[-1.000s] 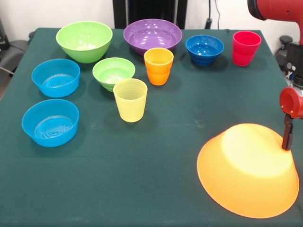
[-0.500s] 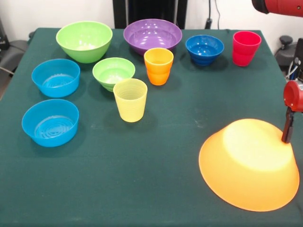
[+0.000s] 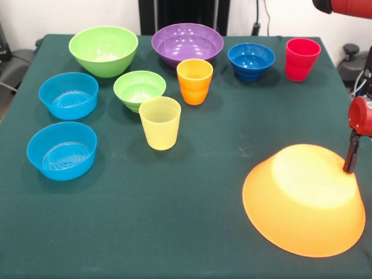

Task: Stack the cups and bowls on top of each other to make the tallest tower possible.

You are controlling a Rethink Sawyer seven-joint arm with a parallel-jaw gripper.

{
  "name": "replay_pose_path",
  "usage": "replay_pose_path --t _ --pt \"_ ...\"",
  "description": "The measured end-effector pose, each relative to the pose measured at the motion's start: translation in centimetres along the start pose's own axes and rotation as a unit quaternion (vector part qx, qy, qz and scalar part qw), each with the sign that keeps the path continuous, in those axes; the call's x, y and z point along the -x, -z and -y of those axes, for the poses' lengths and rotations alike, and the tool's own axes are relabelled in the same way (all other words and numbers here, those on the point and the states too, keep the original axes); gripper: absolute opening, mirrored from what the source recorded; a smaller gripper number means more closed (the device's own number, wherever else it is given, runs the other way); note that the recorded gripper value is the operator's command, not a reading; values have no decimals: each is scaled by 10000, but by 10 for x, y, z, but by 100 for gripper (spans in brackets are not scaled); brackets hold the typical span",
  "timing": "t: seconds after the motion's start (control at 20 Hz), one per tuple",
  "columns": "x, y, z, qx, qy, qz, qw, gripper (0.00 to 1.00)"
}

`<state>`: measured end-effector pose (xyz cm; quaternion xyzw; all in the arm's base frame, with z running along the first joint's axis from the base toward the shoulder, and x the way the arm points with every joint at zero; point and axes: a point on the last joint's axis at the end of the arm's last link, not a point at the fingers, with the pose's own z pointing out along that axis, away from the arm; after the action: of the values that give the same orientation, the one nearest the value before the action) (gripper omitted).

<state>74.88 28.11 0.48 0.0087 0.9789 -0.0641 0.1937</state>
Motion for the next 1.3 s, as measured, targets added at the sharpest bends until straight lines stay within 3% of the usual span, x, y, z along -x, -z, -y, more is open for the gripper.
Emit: replay_pose_path --t 0.25,0.35,0.5,0.75,0.8,0.95,1.3 --pt "-2 -3 2 -273 233 110 9993 100" --pt "-4 -8 13 -566 378 252 9974 100" --pt "-5 -13 20 -769 475 371 9952 100" --pt "-9 -23 37 -1293 774 740 9858 100" --pt "-10 -26 41 -1429 859 852 9823 100" --pt "-12 -29 48 -1589 957 941 9781 100" --pt "-18 -33 58 -1852 1050 996 9720 100"
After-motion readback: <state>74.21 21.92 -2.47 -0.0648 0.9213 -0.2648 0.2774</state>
